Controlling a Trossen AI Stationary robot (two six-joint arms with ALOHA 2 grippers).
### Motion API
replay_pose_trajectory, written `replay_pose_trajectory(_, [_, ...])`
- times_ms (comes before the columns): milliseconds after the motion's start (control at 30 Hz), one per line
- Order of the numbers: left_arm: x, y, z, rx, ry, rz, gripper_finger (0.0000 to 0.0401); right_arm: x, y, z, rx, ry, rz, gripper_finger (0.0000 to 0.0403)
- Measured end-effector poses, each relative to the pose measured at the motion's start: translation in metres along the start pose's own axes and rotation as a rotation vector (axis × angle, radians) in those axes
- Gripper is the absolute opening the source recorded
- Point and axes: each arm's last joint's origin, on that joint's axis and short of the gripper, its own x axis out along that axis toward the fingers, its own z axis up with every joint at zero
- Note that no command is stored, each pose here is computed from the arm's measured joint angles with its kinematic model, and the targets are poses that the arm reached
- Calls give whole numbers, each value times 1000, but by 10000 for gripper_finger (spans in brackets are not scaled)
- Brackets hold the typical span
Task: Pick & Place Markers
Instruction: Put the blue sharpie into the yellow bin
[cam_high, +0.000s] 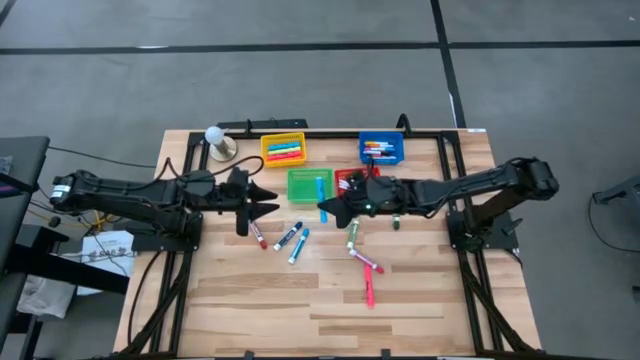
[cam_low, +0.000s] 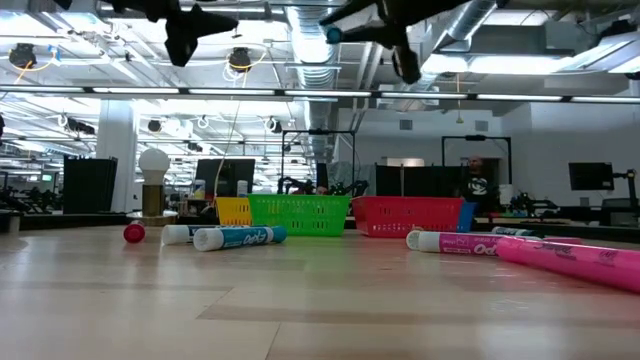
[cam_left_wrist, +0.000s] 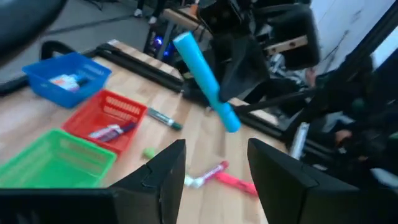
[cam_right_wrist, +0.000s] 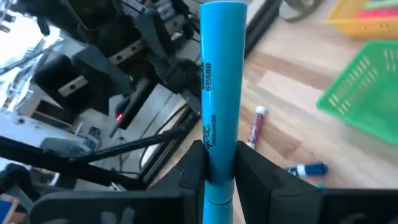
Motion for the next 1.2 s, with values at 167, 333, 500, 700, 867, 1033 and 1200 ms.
replay_pose_trajectory(167, [9, -4, 1, -118, -13, -76, 172, 16, -3, 2, -46, -56, 59, 53])
replay_pose_trajectory(333, [21, -5, 2, -201, -51, -98, 172, 32, -5, 1, -43, -67, 128, 59])
replay_pose_trajectory(500, [33, -1, 3, -260, -87, -96, 172, 45, -1, 0, -53, -29, 158, 59])
replay_pose_trajectory(700, [39, 5, 1, -279, -82, -66, 172, 49, 9, 5, -72, -23, 203, 60])
replay_pose_trajectory(867, [40, 4, 6, -282, -128, -87, 172, 47, 9, 7, -73, -19, 215, 60])
replay_pose_trajectory(1033, [44, 4, 4, -283, -129, -88, 180, 47, 9, 8, -72, -19, 215, 60])
replay_pose_trajectory(1200, [51, 5, 1, -297, -129, -89, 199, 47, 8, 8, -72, -19, 214, 60])
